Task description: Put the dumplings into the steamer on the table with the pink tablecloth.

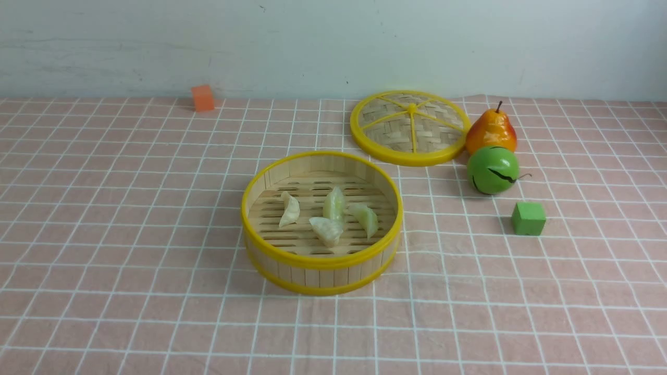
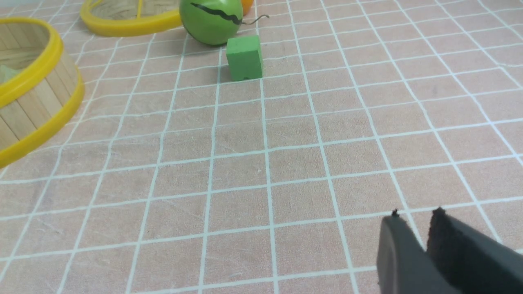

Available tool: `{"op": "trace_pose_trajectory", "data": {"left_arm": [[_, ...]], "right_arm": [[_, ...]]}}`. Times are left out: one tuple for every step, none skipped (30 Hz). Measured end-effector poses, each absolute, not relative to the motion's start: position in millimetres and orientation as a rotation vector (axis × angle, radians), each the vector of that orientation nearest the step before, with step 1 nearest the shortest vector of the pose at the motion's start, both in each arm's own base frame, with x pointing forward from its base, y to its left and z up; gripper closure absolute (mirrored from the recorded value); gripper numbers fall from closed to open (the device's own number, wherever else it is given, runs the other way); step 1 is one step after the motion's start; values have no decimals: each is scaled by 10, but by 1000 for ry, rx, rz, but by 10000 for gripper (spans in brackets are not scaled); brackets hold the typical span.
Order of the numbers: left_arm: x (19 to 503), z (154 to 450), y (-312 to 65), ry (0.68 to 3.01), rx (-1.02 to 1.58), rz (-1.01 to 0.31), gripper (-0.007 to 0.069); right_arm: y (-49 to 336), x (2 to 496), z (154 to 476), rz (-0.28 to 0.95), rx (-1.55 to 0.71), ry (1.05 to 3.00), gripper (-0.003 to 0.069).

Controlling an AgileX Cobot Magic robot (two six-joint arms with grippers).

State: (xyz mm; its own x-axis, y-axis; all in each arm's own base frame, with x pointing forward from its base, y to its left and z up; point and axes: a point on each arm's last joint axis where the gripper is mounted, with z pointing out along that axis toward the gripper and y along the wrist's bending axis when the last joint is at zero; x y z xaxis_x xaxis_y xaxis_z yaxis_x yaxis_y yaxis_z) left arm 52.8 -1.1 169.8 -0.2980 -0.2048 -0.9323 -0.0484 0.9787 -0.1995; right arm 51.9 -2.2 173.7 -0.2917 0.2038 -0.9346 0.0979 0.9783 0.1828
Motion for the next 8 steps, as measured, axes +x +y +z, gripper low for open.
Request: {"op": "trace_pose_trajectory", "data": {"left_arm": [[528, 1698, -11, 1871, -184, -155, 629], [528, 1698, -11, 1871, -184, -155, 628], [528, 1698, -11, 1871, -184, -155, 627], [528, 1698, -11, 1871, -184, -155, 627], [528, 1698, -11, 1871, -184, -155, 627], [528, 1698, -11, 1871, -184, -155, 625], [528, 1698, -11, 1871, -184, -155, 625], [528, 1698, -11, 1871, -184, -155, 624]], "right_arm": [[-22, 519, 1737, 105, 219, 1870, 541], [-22, 519, 1737, 105, 219, 1870, 539], [-22, 519, 1737, 105, 219, 1870, 537], [-22, 519, 1737, 105, 219, 1870, 536], [-22, 519, 1737, 105, 219, 1870, 536], [-22, 519, 1737, 105, 219, 1870, 532], [-22, 519, 1737, 105, 219, 1870, 531], [-22, 519, 1737, 105, 219, 1870, 529]]}}
